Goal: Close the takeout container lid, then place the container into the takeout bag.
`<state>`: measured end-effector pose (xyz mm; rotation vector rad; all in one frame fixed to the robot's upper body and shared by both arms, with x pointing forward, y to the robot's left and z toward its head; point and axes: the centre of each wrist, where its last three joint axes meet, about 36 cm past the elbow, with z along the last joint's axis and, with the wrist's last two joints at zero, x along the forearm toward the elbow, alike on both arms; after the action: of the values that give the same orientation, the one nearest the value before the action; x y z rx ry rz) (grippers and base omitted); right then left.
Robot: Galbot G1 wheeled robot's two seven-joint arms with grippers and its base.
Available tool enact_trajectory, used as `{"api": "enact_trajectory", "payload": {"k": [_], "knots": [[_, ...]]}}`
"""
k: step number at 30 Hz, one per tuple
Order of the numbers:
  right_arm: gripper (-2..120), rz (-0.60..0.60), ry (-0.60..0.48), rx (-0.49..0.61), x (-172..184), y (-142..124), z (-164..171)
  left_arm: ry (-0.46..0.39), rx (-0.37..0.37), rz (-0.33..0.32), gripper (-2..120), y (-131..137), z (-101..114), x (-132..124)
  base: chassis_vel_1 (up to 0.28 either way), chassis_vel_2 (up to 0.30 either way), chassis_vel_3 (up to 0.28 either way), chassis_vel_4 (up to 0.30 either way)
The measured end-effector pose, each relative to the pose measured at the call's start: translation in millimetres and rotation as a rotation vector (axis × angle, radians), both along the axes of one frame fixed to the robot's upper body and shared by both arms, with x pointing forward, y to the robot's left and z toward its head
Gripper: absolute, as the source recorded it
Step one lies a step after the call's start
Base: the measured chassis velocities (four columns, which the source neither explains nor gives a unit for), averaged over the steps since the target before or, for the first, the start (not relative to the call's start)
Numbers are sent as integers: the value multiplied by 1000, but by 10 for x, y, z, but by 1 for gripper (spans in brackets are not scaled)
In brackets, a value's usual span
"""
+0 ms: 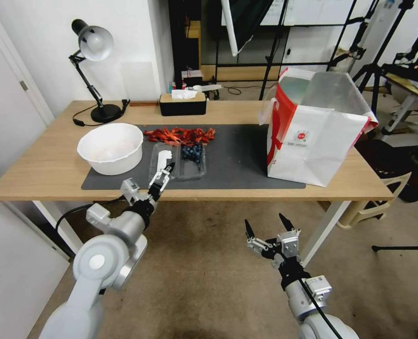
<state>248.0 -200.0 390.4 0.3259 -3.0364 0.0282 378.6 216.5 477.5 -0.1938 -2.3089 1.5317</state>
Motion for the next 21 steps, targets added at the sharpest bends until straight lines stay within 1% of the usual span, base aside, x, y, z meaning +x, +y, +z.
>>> {"api": "enact_trajectory", "payload": {"k": [9,21], "knots": [[100,-12,2,-3,5,-23,-13,19,19,20,100,-23,-145,184,0,0,0,0],[100,-22,7,0,33,-24,-57,9,21,23,100,-13,-189,310,0,0,0,0]]}}
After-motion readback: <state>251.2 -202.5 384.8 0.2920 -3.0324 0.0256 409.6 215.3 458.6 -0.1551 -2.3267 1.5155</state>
